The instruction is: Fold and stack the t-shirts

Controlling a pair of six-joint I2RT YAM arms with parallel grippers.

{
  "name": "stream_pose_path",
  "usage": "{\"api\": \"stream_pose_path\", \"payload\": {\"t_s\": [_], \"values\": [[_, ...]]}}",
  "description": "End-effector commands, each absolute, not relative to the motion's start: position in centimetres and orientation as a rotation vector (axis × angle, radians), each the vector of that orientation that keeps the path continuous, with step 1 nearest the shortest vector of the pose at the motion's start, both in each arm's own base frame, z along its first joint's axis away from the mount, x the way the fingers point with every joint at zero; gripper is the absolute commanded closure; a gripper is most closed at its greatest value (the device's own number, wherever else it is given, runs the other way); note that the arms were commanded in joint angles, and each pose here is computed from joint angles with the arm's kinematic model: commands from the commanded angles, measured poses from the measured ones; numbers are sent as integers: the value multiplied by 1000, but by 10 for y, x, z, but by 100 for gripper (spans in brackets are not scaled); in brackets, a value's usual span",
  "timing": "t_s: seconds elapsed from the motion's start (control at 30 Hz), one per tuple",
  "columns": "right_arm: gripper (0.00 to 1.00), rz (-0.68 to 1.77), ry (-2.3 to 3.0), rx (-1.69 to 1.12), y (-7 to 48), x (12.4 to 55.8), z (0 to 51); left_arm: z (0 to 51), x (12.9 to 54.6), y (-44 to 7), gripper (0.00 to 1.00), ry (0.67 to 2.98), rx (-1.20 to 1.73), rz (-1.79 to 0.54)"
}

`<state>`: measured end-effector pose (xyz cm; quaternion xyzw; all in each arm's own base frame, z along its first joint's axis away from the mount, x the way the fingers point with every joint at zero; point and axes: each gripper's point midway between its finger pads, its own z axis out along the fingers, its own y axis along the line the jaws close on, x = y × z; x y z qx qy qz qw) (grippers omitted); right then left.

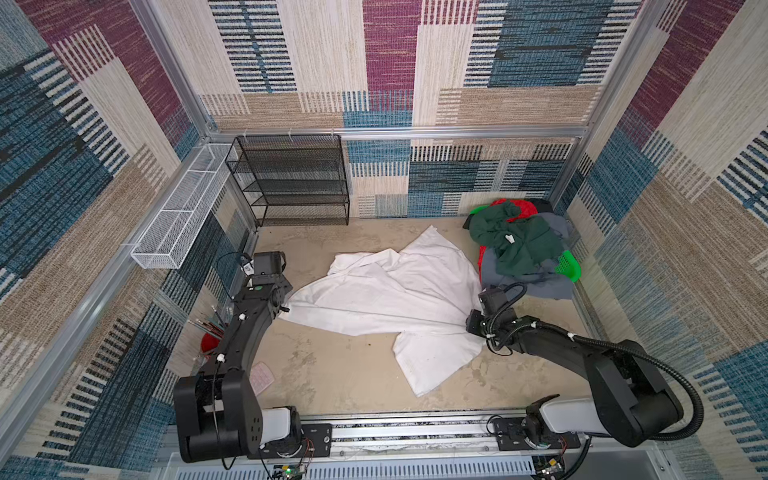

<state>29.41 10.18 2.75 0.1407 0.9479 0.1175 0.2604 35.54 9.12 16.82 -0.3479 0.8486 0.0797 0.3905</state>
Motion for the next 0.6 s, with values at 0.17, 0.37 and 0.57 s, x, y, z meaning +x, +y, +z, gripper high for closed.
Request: {"api": "stream_pose_path", "payload": {"t_s": [0.17,0.37,0.57], "values": [[54,319,2590,361,102,291,31,176,401,14,41,2193,-545,-51],[54,357,2574,357,106,291,34,140,446,-85,41,2330,-174,-205],[55,344,2584,343,105,290,33,91,478,-139,43,2520,-8,-230]]}}
